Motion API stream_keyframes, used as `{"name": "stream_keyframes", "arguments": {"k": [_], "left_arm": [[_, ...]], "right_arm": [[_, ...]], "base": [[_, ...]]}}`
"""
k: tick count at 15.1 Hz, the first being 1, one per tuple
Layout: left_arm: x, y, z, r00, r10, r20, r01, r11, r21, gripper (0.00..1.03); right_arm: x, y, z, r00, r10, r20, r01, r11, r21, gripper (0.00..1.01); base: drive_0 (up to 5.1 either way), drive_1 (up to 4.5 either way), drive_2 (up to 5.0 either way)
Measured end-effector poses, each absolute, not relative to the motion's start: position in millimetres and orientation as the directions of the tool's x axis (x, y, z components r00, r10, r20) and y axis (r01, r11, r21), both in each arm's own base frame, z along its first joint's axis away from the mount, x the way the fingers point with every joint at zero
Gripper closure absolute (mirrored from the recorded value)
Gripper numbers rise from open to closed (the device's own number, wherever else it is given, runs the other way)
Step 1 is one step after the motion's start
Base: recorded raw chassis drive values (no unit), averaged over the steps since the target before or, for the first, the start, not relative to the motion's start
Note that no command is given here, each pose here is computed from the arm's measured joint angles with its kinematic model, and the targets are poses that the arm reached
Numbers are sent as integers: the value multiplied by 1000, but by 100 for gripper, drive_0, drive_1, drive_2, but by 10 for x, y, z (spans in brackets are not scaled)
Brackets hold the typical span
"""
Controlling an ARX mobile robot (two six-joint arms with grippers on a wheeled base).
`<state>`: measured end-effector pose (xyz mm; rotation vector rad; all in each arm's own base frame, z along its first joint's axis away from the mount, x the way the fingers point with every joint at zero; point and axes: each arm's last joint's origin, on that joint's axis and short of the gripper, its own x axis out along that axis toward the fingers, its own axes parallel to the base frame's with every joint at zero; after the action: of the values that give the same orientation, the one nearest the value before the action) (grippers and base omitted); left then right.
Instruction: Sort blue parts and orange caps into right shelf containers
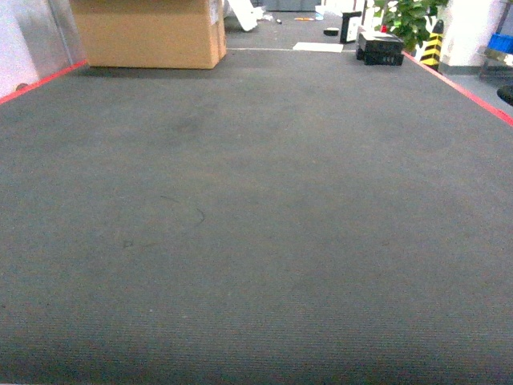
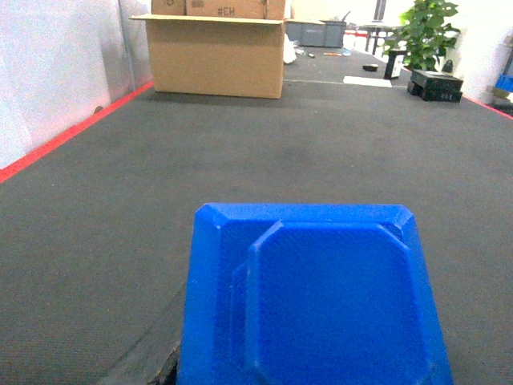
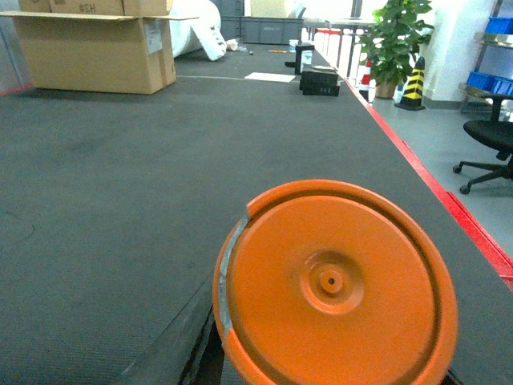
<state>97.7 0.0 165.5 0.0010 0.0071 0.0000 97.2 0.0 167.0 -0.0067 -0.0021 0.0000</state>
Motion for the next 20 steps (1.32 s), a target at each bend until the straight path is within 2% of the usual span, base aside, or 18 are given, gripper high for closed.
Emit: {"name": "stream_keyframes", "arguments": {"k": [20], "left_arm": [[977, 0, 1655, 1000, 0, -7, 0, 1000, 1, 59]], "right_arm": [[972, 0, 1671, 1000, 0, 2, 0, 1000, -7, 57]], "base": [[-146, -146, -146]]}}
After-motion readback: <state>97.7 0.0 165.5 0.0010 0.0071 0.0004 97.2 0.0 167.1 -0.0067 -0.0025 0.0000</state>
